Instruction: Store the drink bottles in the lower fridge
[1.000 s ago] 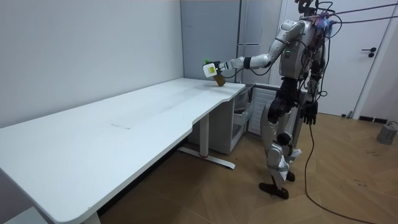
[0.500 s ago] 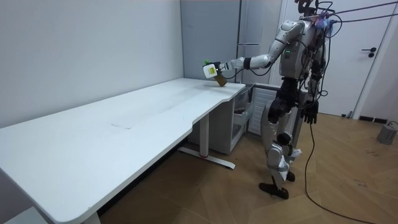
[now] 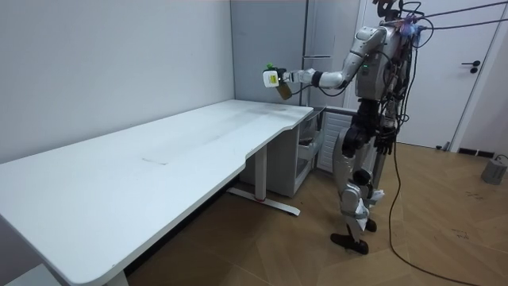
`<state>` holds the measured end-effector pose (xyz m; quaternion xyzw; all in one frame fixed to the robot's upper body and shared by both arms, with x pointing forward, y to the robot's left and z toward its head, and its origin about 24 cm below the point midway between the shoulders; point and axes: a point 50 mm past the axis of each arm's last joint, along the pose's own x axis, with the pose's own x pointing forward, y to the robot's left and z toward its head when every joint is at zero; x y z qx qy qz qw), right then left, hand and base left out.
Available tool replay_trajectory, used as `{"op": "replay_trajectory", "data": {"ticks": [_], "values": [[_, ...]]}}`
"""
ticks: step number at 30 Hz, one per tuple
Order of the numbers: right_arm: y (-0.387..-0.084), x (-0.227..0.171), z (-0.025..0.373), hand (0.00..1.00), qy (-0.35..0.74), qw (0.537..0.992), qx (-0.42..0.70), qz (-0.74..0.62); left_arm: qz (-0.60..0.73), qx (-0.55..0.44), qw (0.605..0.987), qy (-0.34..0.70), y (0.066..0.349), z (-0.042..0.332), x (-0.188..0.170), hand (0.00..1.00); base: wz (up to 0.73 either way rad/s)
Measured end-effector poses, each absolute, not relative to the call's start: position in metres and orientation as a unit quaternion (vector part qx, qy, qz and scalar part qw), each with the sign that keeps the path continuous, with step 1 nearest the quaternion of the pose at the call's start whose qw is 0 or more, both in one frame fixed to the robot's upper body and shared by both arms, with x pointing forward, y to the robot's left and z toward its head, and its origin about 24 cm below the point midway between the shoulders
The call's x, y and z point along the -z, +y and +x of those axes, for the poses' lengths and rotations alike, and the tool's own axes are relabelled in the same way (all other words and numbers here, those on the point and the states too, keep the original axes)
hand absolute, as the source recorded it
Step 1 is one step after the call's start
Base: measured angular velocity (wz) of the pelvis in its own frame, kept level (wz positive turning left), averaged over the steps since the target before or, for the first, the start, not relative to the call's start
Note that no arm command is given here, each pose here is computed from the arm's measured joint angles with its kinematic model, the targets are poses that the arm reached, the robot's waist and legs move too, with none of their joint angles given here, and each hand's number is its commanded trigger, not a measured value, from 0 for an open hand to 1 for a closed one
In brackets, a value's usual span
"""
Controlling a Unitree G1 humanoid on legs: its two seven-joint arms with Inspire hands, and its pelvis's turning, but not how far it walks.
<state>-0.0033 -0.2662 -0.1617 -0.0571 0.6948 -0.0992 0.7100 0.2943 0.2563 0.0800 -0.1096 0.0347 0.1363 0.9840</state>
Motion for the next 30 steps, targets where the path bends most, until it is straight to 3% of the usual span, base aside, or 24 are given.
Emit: {"op": "replay_trajectory", "data": {"ticks": [10,24,30], "values": [[-0.259,0.164,0.008,0.0,0.688,0.718,0.088,-0.061,-0.091,-0.04,0.995,-0.011,0.221,0.278,-0.094,1.0,0.11],[-0.257,0.165,0.023,0.0,0.666,0.733,0.134,-0.014,-0.076,0.021,0.995,-0.054,0.211,0.246,-0.109,1.0,0.16],[-0.256,0.164,0.044,0.0,0.649,0.75,0.126,-0.022,-0.082,0.043,0.996,-0.015,0.204,0.231,-0.09,1.0,0.11]]}}
